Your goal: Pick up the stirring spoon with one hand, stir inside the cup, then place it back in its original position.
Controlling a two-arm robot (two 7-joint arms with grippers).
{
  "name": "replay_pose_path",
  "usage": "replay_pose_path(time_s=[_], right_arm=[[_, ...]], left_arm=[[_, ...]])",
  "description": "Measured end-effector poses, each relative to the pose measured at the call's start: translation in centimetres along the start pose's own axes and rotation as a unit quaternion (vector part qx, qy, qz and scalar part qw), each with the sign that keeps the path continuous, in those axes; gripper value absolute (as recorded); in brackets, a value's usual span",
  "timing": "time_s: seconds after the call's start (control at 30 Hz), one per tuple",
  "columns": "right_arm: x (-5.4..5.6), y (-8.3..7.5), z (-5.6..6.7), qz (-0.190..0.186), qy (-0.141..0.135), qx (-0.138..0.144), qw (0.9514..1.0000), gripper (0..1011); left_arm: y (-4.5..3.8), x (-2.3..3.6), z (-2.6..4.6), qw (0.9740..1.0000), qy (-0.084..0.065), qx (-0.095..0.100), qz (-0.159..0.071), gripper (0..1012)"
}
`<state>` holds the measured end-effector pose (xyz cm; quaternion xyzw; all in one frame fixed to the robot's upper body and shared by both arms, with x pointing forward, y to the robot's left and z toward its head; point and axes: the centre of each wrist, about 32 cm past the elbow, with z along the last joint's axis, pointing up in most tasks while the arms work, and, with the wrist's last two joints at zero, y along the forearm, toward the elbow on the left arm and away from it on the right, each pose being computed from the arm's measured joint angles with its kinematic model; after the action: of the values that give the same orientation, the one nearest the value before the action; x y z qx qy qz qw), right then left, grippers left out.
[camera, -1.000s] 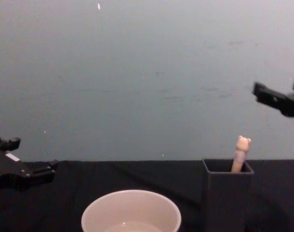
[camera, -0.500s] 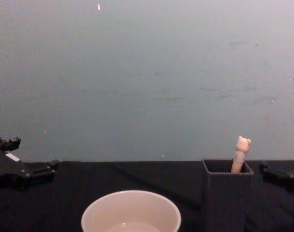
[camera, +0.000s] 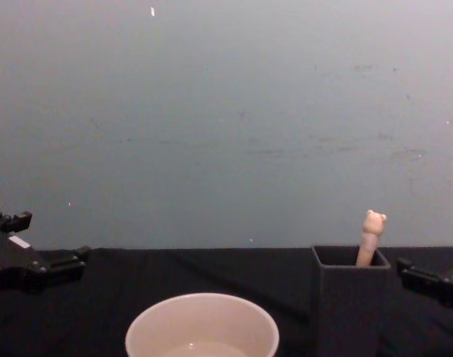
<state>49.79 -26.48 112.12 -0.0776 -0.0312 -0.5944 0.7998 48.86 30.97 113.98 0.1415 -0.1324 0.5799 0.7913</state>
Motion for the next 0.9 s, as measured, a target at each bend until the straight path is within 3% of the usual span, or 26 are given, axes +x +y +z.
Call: replay_pose_path(time_s=[0.9], right_arm=[[0.07, 0.01, 0.2, -0.001, 0.001, 0.005, 1.0, 1002]], left_arm=[[0.0, 0.0, 0.0, 1.0, 0.0, 0.0, 0.0, 1001]])
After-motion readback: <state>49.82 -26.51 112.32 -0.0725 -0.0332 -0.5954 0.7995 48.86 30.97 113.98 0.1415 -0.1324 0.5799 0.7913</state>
